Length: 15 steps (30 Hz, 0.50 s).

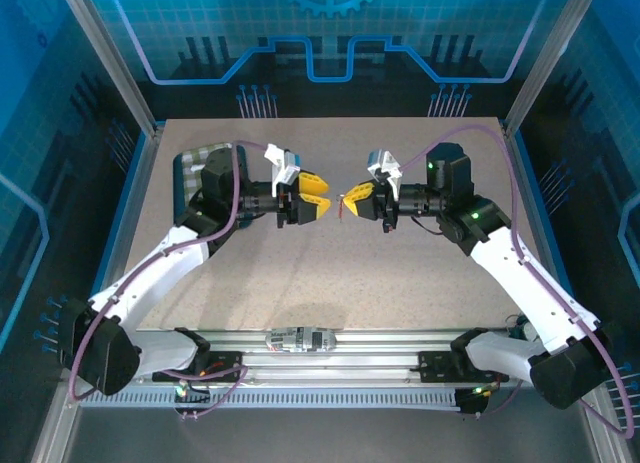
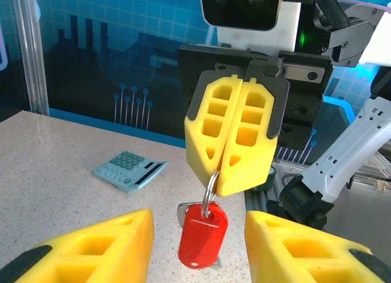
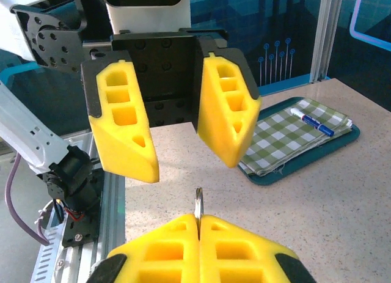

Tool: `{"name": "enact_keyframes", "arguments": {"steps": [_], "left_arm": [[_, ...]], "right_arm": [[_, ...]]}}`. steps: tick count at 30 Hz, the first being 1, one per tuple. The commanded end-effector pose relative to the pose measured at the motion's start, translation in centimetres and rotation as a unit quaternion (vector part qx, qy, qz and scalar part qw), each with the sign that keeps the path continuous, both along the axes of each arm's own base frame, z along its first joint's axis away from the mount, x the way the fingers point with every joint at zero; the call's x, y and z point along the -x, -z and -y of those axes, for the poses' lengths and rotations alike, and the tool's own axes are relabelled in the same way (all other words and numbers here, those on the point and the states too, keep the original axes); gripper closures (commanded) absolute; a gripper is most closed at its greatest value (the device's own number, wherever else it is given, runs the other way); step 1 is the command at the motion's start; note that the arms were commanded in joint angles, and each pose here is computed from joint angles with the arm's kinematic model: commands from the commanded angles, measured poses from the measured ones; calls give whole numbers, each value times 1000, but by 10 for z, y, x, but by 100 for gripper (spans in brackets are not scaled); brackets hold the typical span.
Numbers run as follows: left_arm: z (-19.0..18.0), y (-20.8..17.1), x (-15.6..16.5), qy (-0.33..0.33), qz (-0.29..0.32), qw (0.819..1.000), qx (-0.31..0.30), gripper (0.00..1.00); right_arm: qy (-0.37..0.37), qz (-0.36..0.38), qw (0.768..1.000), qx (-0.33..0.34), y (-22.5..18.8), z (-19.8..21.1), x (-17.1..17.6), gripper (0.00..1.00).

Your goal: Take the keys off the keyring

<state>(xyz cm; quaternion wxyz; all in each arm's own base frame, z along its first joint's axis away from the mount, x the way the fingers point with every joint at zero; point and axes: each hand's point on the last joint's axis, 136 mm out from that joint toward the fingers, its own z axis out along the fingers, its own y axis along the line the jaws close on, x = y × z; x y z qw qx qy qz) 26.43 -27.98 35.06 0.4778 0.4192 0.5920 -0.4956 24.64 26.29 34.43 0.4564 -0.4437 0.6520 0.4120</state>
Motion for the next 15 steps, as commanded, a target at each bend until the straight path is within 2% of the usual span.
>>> {"name": "enact_keyframes", "arguments": {"steps": [1, 7, 15], "left_arm": [[8, -11, 11, 43, 30, 999, 6, 56], [14, -9, 23, 75, 65, 995, 1, 56], [19, -10, 26, 89, 66, 994, -3, 69]], "right_arm": [[-26, 14, 1000, -6, -12, -6, 10, 97], [-26, 20, 999, -8, -15, -7, 11, 97], [-35, 26, 999, -13, -18, -10, 14, 97]]}}
